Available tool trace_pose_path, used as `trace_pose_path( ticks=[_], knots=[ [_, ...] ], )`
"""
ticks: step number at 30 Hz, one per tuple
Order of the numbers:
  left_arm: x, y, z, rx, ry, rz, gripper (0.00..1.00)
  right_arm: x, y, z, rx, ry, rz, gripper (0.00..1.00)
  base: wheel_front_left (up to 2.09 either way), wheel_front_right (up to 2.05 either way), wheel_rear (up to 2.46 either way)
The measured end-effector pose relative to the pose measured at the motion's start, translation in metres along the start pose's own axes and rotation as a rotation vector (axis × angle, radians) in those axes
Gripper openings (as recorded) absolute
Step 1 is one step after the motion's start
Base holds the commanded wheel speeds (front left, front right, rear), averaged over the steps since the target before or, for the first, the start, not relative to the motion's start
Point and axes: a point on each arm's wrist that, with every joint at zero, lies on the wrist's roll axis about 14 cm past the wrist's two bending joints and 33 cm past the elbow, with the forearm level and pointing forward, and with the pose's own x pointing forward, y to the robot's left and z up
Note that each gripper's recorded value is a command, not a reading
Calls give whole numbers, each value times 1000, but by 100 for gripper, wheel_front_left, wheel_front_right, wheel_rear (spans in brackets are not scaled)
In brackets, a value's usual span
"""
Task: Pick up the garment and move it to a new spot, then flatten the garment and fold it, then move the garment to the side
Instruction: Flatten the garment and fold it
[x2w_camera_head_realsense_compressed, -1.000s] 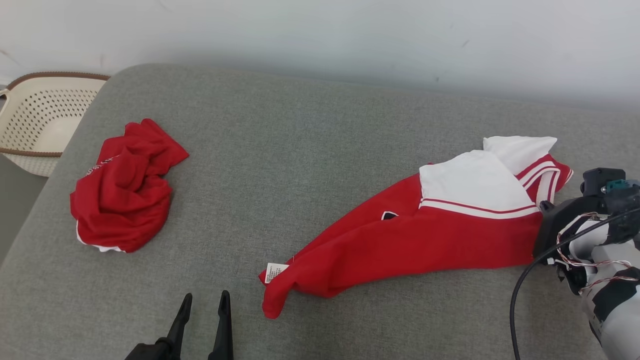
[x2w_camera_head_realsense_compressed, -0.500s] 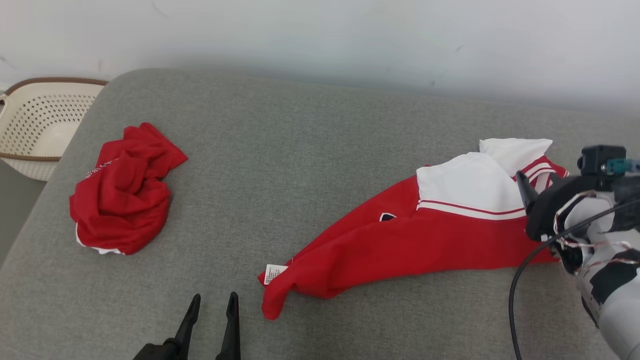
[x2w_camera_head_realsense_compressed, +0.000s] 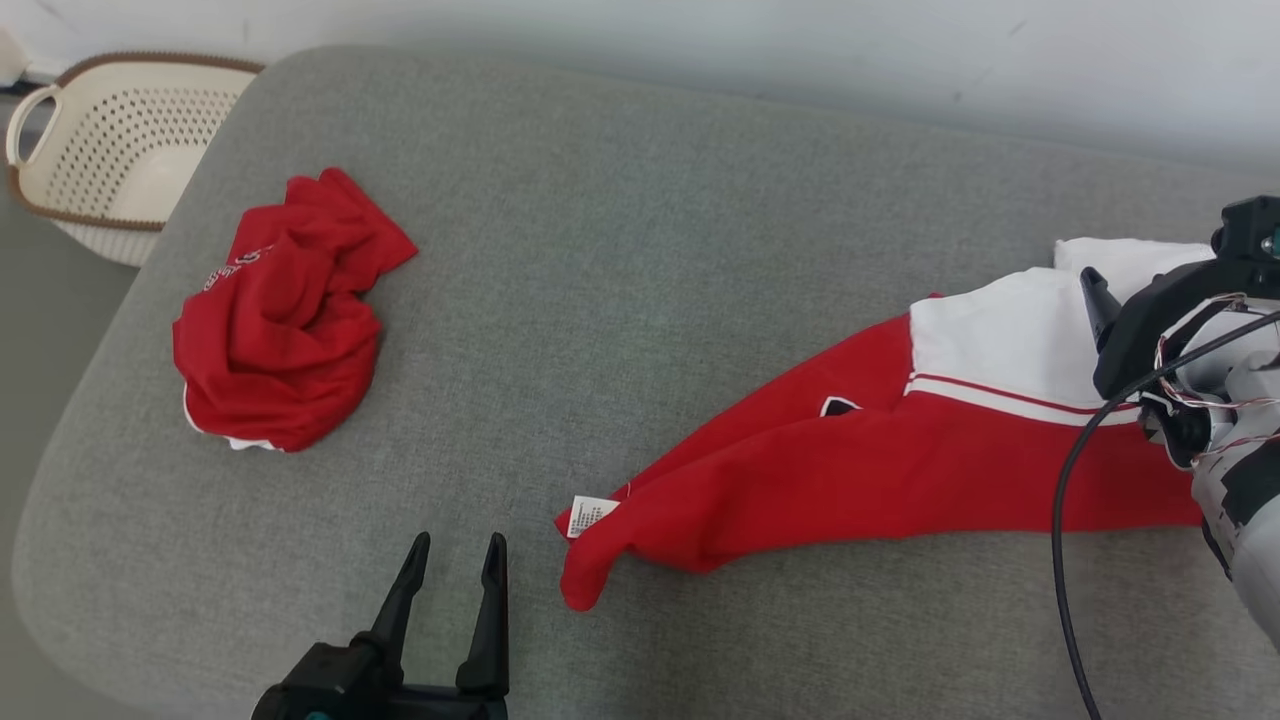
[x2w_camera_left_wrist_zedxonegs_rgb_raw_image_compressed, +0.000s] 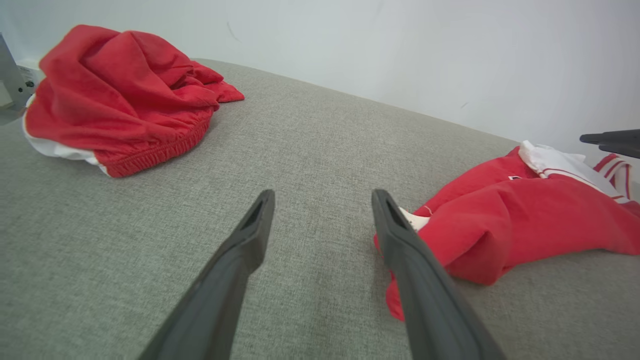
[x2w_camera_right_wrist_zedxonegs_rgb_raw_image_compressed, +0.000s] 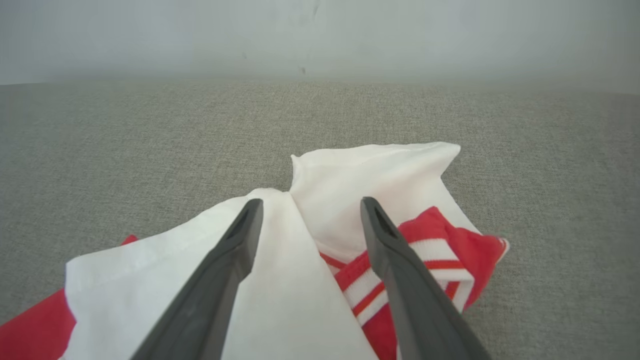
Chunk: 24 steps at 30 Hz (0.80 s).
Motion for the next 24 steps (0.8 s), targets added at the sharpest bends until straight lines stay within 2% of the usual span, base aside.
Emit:
trace_pose_path(
  ticks=[8,9,10,11,12,18,24],
  knots=[
    [2,8,-10,18,29,29,100,25,25,-34,-14,111,51,100,0,0,0],
    [2,9,-11,19,33,34,100,26,25,-36,-14,121,52,77,0,0,0],
    [2,10,-11,20,34,36,100,26,25,-38,-15,129,52,33,0,0,0],
    [2,10,-11,21,35,37,100,26,25,-38,-20,130,53,12,0,0,0],
    [2,10,-11,20,34,37,100,26,25,-37,-24,125,53,0,0,0,0],
    [3,9,-11,18,31,34,100,22,22,-30,-50,73,50,0,0,0,0],
    [4,9,-7,15,19,35,100,13,30,-2,-62,-78,83,0,0,0,0]
  ],
)
